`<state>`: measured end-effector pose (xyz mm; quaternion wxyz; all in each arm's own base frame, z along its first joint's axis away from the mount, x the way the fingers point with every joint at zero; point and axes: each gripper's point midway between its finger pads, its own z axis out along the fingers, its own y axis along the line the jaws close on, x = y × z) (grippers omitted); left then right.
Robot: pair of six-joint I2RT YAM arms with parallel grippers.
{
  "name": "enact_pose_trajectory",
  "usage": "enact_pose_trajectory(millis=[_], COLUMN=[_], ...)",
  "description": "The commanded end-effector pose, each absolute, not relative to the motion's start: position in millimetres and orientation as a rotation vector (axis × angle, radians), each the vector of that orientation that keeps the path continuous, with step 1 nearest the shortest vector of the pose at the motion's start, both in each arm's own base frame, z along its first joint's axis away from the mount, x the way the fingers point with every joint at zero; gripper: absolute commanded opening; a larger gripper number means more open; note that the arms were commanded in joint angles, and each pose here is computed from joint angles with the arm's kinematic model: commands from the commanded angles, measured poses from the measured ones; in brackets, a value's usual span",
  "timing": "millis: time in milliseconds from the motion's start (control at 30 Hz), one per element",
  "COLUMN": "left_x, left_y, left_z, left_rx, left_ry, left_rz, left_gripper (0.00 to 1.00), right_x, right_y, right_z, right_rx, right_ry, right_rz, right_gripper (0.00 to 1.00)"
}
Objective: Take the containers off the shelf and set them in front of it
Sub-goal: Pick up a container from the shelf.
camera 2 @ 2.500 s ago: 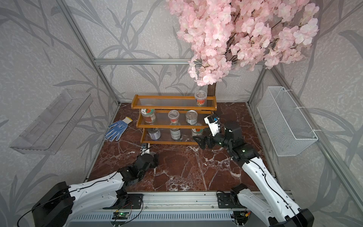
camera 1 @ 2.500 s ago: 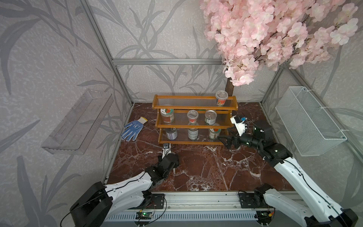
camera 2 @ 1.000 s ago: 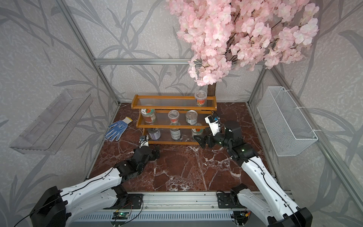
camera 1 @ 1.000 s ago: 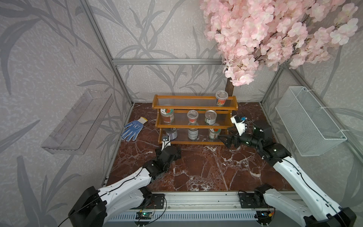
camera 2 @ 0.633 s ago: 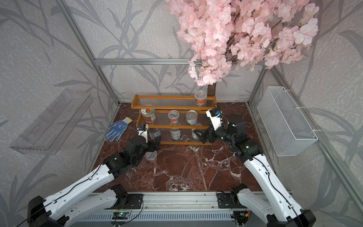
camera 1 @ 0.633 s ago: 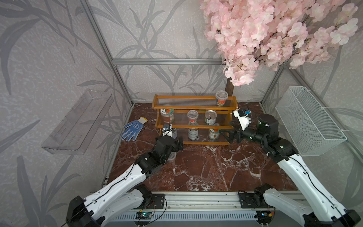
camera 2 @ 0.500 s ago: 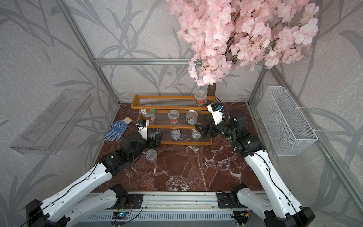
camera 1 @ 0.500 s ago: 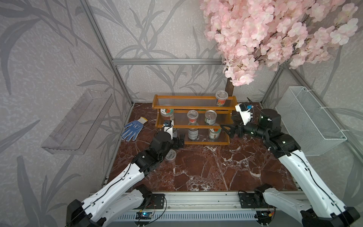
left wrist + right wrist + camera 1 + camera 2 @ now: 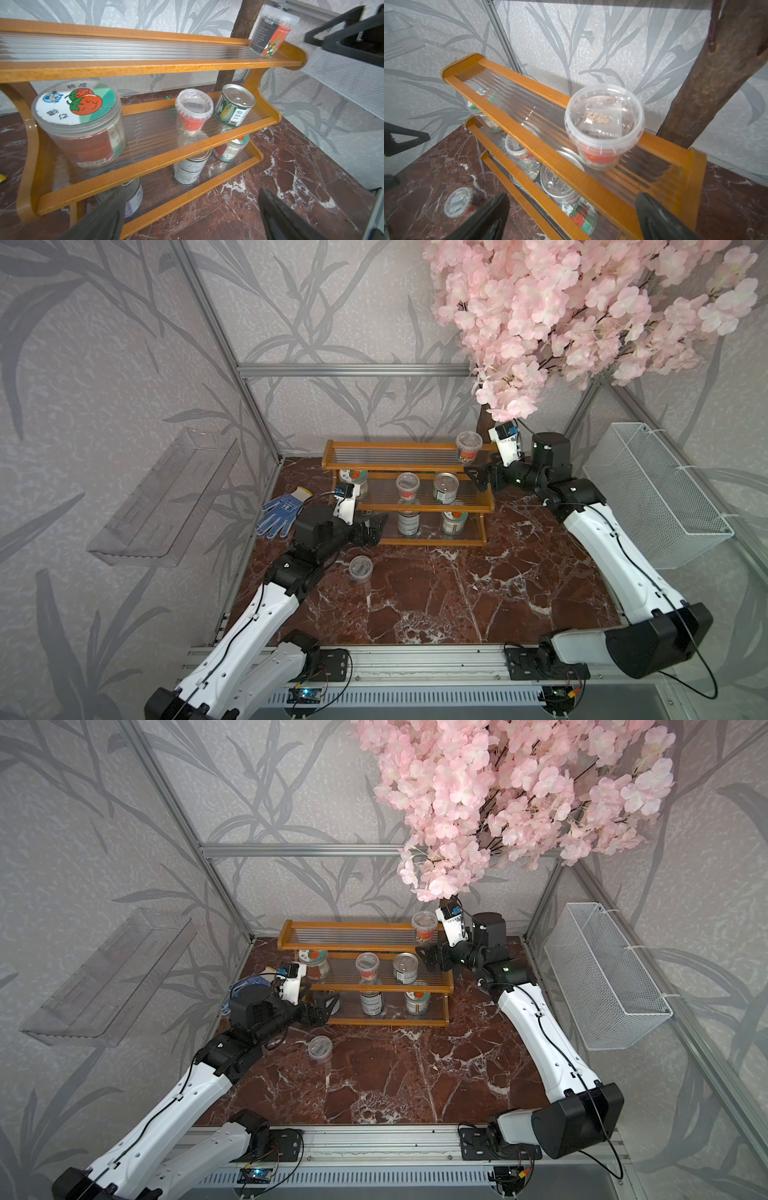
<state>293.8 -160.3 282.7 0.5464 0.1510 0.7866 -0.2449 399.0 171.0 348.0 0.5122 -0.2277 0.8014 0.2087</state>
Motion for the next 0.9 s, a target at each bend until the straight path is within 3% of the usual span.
enact_pose_trajectory(millis=[0,300,567,867], left_x=[287,284,281,281], left_y=[-168,-167,-169,-167], left_z=[311,307,304,297], left_rx=[0.398,0.363,0.353,0.340], left_ry=[1.753,1.734,1.730,1.743], left_rz=[-0.661,-0.709,-0.739,-0.733], left_gripper=[1.00,1.00,1.00,1.00], right_x=[418,448,464,463], right_y=[170,175,180,186], right_z=[374,383,379,374], right_rx=[-0.541,-0.512,-0.521,-0.551], right_ry=[1.826,1.767,1.766,1.782], right_rz=[0.448,0.434,0.431,0.463], right_gripper=[0.99,1.00,0.89,0.70])
